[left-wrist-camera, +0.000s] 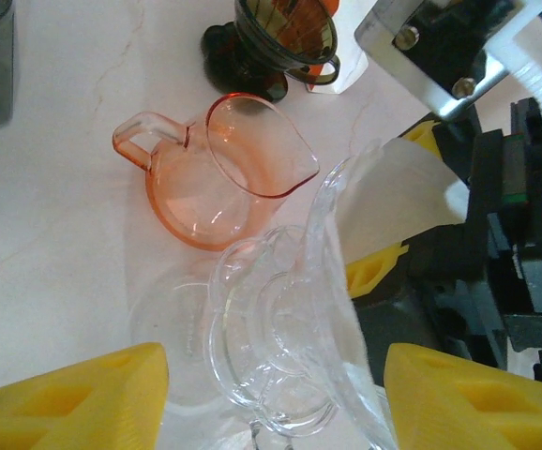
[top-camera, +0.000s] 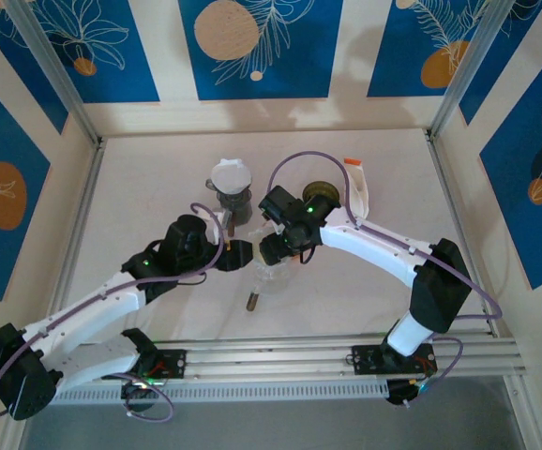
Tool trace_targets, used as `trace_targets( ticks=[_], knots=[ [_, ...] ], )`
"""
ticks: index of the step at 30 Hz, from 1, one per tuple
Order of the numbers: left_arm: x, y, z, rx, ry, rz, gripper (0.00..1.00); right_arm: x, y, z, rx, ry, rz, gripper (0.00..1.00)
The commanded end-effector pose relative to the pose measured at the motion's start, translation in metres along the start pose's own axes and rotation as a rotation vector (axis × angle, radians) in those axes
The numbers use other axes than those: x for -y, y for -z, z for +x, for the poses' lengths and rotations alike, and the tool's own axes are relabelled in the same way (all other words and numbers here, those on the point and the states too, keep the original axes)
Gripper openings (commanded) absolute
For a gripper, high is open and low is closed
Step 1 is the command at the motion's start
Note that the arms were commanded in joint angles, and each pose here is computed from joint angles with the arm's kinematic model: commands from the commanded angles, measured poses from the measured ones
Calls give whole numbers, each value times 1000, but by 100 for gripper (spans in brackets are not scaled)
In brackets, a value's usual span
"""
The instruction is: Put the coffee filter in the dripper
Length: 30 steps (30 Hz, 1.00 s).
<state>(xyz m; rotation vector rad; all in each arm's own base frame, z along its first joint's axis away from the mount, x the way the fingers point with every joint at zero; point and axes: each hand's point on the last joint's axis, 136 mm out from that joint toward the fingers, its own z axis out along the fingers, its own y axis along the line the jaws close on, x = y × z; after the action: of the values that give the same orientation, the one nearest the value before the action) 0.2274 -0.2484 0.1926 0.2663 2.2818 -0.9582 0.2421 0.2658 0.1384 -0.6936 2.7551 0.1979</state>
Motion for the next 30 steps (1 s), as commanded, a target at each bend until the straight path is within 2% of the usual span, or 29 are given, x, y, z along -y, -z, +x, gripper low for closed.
trace_targets(
  ticks=[1,6,15,30],
  knots=[
    [-8,-1,2,-3,5,-27,62,-1,-6,3,-8,27,18,76],
    [-10,0,4,-9,7,-31,62,-3,1,-1,18,27,13,76],
    [-11,-1,5,-10,10,-32,62,0,48,-16,161,-9,-14,77],
    [-13,-1,7,-16,12,-41,62,40,52,9,143,-117,53,77]
  ],
)
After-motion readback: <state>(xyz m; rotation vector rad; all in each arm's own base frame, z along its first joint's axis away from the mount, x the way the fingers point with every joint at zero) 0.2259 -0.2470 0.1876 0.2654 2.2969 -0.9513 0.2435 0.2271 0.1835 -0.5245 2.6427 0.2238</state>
